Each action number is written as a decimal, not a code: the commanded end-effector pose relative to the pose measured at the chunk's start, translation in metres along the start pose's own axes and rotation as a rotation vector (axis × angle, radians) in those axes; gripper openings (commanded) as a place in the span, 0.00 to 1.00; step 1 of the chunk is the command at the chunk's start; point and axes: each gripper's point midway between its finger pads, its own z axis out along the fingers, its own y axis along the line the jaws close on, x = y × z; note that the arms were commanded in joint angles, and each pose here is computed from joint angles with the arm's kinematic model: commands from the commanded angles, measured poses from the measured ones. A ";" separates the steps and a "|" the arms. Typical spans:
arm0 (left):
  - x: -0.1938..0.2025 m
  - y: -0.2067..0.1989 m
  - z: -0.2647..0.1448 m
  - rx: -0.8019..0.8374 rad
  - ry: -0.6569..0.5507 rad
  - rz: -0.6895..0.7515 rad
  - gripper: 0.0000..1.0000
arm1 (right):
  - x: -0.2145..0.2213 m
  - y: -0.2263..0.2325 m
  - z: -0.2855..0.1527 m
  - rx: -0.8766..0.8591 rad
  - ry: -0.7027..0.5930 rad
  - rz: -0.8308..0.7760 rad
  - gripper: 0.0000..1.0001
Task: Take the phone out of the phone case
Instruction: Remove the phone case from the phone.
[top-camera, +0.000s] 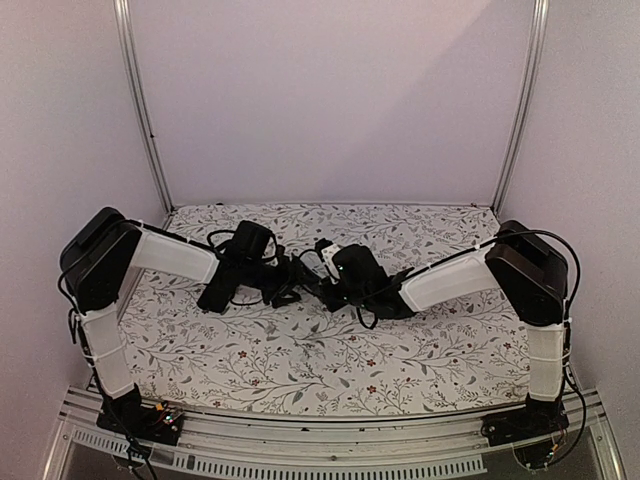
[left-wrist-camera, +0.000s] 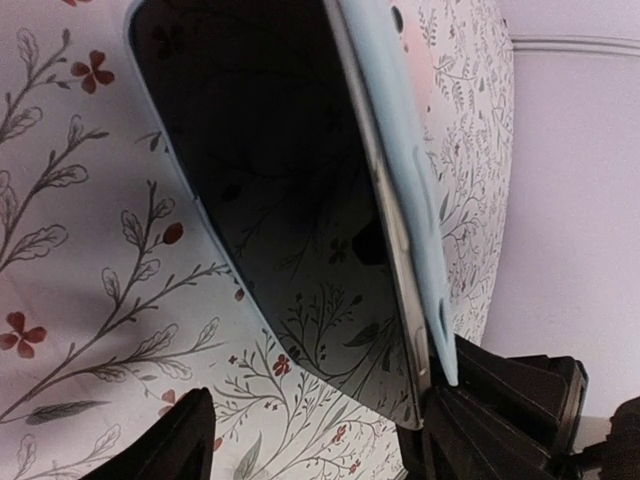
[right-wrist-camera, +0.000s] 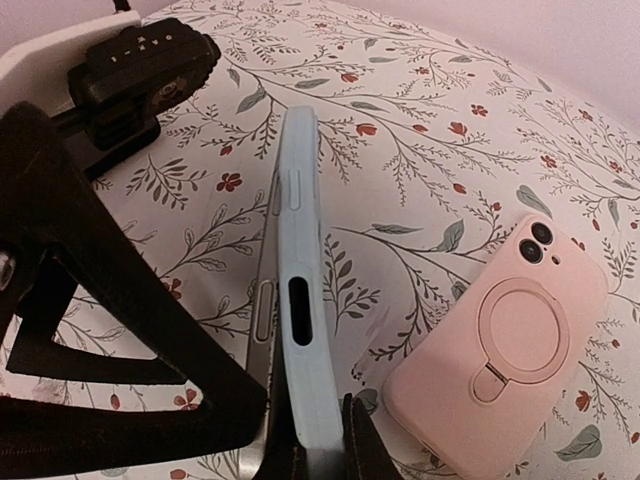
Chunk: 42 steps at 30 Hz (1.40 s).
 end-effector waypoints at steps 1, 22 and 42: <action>-0.001 0.003 0.006 0.004 0.005 -0.014 0.72 | -0.037 0.012 -0.003 -0.003 -0.110 0.004 0.00; 0.013 0.058 0.004 -0.188 0.001 -0.082 0.65 | -0.043 0.024 -0.013 0.058 -0.140 -0.114 0.00; 0.009 0.064 0.003 -0.197 -0.038 -0.121 0.49 | -0.046 0.053 -0.037 -0.086 -0.142 -0.053 0.00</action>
